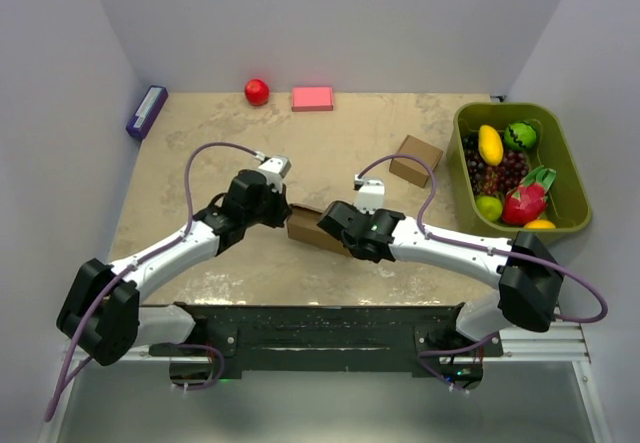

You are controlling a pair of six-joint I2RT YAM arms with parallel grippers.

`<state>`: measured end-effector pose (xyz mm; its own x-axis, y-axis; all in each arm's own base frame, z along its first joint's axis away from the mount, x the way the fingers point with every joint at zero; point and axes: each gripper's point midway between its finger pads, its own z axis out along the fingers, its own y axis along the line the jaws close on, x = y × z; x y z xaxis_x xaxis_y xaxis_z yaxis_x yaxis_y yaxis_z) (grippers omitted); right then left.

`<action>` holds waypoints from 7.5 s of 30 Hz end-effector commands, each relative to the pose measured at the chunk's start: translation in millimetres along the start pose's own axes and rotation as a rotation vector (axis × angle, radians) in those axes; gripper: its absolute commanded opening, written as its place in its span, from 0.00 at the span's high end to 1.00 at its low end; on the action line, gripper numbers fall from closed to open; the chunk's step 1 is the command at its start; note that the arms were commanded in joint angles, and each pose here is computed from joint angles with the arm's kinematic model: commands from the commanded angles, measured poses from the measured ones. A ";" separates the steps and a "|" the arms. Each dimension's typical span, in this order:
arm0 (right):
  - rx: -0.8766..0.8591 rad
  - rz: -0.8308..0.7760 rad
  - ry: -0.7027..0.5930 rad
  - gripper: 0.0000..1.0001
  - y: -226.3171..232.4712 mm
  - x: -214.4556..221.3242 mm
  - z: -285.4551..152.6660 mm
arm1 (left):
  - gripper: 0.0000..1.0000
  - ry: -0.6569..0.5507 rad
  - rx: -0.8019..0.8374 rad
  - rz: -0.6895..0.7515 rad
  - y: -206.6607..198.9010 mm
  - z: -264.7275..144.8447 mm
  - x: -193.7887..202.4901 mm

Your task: Fold the paper box

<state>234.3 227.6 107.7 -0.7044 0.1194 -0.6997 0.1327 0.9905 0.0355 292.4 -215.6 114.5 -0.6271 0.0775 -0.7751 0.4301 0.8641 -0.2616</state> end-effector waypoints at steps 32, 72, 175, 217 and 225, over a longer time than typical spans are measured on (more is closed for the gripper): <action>0.062 -0.049 0.021 1.00 -10.6 18.2 5.6 | 0.52 -0.043 0.118 -0.077 -12.6 -8.8 -56.9; -0.274 0.179 -0.008 0.24 0.5 -48.9 -49.0 | 0.59 0.072 0.046 -0.141 12.8 0.6 30.2; -0.329 0.079 0.103 0.74 19.8 24.4 -10.4 | 0.73 -0.104 0.128 -0.237 24.2 -2.0 96.5; -0.047 -0.643 0.001 0.31 19.2 -16.3 99.0 | 0.00 -0.285 -0.131 -0.085 101.7 -89.9 -73.7; 0.054 -0.567 0.020 0.30 -27.0 -51.8 127.8 | 0.00 -0.286 -0.136 -0.070 102.6 -91.1 -70.6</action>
<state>360.5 206.6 58.2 -0.6454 -0.4236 -0.6357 -0.2388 0.9024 -0.3588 315.0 -91.5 175.9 -0.4977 -0.1350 -0.8568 0.2696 0.9148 -0.3008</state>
